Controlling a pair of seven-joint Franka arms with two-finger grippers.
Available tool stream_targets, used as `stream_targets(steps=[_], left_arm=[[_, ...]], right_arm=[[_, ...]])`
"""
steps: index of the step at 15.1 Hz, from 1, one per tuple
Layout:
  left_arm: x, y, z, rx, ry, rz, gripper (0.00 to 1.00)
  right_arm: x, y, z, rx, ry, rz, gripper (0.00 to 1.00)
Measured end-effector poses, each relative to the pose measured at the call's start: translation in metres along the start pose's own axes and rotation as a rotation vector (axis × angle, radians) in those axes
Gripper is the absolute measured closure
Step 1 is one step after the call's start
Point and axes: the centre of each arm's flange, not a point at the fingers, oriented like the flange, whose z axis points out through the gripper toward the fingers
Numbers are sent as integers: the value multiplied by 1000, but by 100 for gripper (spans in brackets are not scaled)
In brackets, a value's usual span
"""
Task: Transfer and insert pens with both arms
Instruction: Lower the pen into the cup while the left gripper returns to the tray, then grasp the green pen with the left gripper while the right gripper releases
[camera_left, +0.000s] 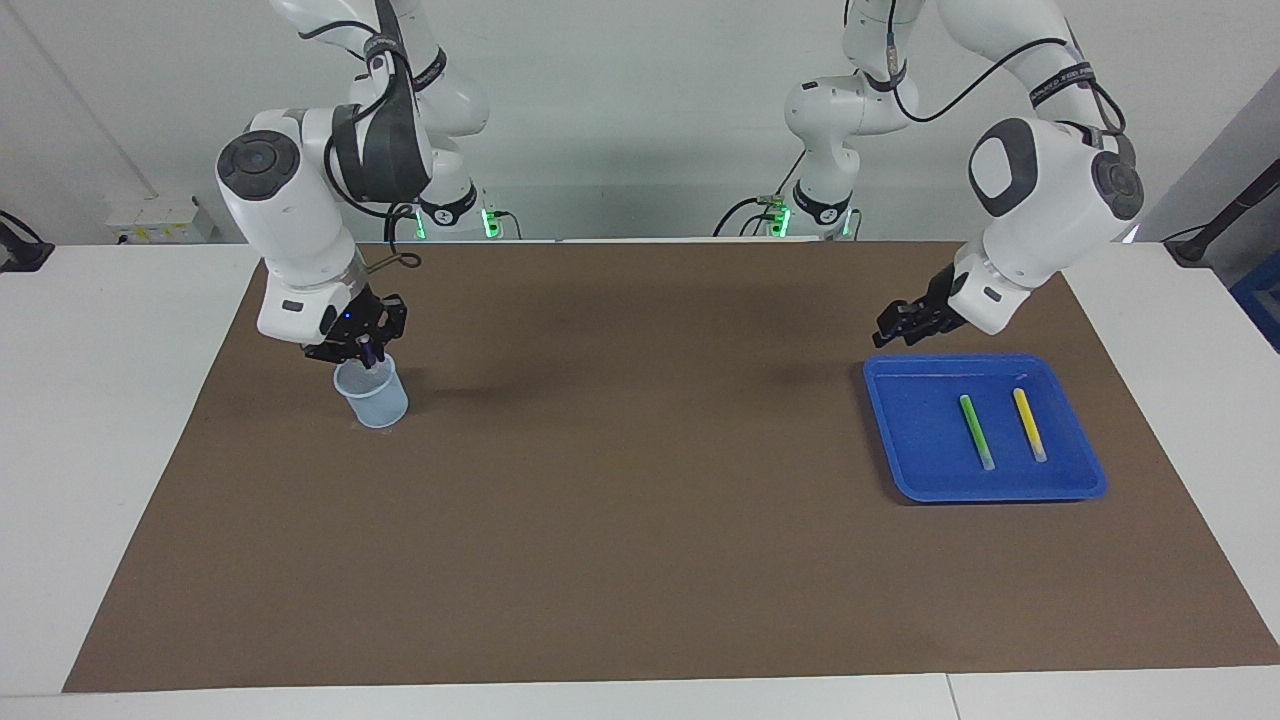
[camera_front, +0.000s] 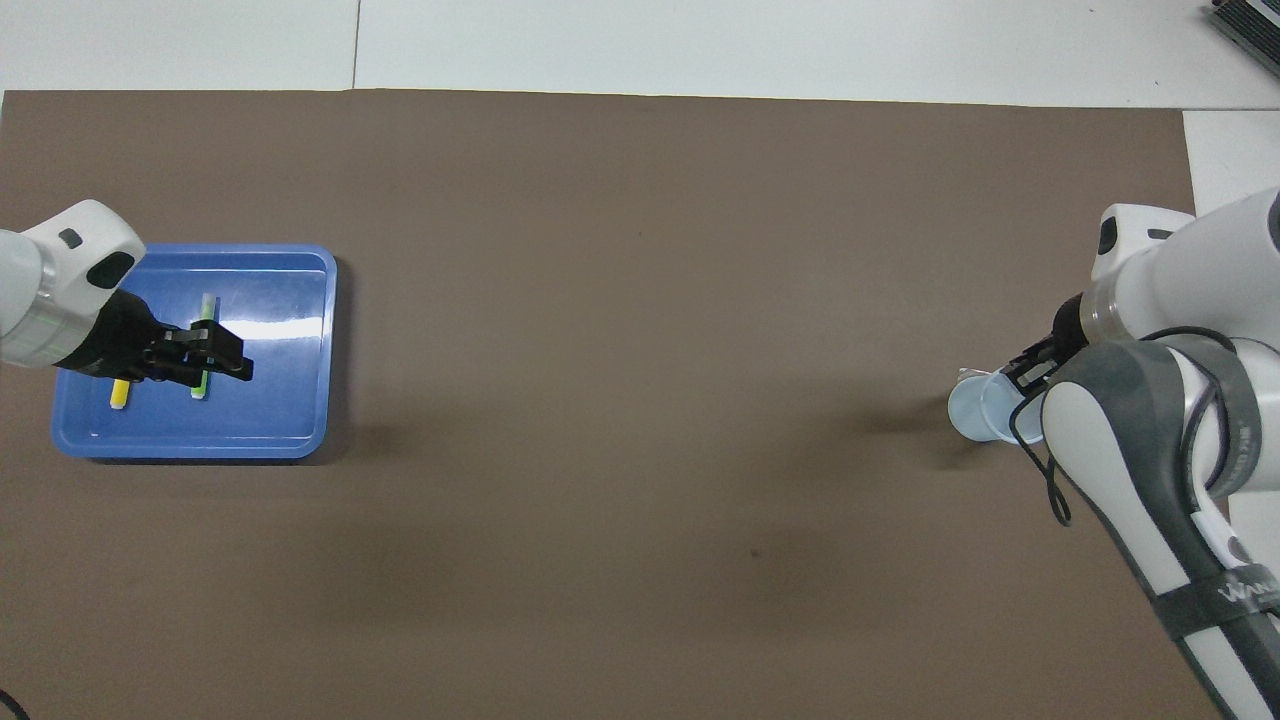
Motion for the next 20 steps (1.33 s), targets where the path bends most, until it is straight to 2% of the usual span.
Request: stream_targets(steps=[5, 6, 10, 13, 14, 15, 17, 20], left_arm=[[6, -68, 13, 71, 65, 94, 40], [10, -76, 19, 91, 71, 111, 40], [30, -94, 50, 122, 96, 136, 44], [43, -101, 73, 134, 115, 143, 39], [47, -103, 79, 136, 120, 143, 40], [50, -104, 85, 136, 125, 144, 40], [56, -106, 96, 139, 139, 147, 50], [63, -107, 109, 142, 159, 150, 47]], right_arm=[[-17, -5, 25, 12, -22, 3, 81], [-17, -6, 26, 13, -24, 3, 76], [-15, -6, 12, -4, -3, 7, 35], [-8, -10, -45, 16, -1, 60, 5], [-7, -15, -71, 28, -9, 93, 0], [-7, -21, -95, 37, -15, 124, 0], [-8, -36, -141, 37, -16, 153, 0], [-10, -51, -186, 27, -1, 169, 0]])
